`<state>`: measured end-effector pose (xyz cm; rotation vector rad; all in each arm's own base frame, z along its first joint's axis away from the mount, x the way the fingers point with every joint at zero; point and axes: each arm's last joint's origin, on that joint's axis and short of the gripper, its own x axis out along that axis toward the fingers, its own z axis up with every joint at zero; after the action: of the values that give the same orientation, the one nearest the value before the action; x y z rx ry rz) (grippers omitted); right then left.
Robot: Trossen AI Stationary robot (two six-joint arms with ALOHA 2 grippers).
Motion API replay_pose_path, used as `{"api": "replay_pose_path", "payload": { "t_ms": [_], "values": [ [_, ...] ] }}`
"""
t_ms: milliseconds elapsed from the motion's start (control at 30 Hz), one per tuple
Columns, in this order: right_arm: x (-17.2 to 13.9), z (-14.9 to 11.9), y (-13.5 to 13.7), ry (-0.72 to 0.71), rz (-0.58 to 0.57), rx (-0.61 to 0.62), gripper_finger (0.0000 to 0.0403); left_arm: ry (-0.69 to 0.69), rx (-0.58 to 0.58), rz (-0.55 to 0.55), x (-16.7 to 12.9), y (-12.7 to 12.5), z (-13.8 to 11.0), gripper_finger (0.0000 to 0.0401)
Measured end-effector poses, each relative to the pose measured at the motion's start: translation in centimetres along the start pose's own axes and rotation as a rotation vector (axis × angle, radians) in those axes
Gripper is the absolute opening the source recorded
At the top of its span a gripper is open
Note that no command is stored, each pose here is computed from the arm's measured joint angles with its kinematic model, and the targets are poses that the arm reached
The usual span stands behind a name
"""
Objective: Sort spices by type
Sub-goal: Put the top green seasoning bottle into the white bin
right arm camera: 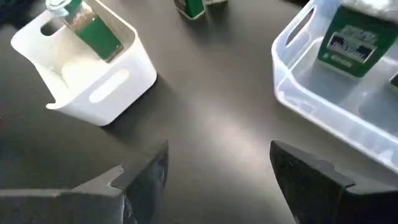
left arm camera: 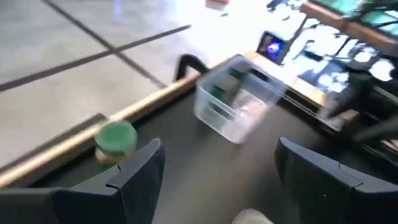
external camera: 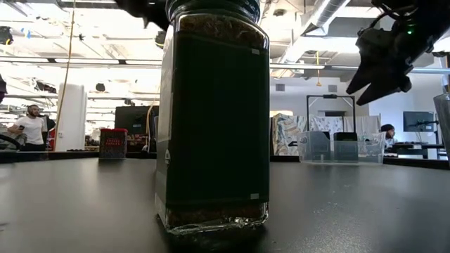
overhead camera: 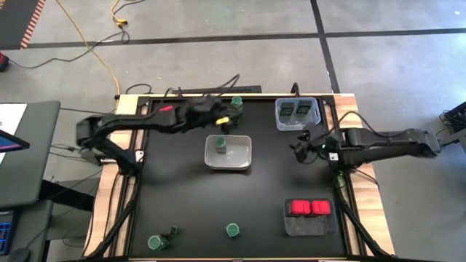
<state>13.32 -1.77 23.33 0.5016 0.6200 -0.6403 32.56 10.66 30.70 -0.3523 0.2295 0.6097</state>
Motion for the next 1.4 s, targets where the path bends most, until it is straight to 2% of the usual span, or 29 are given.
{"api": "replay_pose_path", "payload": {
  "t_ms": [267, 467, 700, 933, 1100, 1400],
  "values": [
    [-0.4, 1.0, -1.6, -0.031, 0.030, 0.000, 0.0306, 0.209, 0.014, 0.196, 5.7, 2.5, 4.4, 0.0290],
    [-0.3, 1.0, -1.7, -0.028, 0.027, 0.004, 0.0306, 0.293, 0.038, 0.198, 9.5, 4.7, 6.6, 0.0290],
    [-0.3, 1.0, -1.7, -0.026, 0.029, 0.037, 0.0306, 0.389, 0.072, 0.169, 12.9, 7.3, 7.0, 0.0290],
    [-0.3, 1.0, -1.7, -0.025, 0.029, 0.106, 0.0306, 0.495, 0.062, 0.098, 15.5, 9.2, 6.0, 0.0290],
    [-0.3, 1.0, -1.7, -0.025, 0.027, 0.141, 0.0306, 0.591, 0.123, 0.088, 16.1, 9.6, 5.2, 0.0290],
    [-0.3, 1.1, -1.8, -0.040, 0.007, 0.195, 0.0306, 0.648, 0.195, 0.064, 16.1, 9.3, 4.6, 0.0290]
  ]
}}
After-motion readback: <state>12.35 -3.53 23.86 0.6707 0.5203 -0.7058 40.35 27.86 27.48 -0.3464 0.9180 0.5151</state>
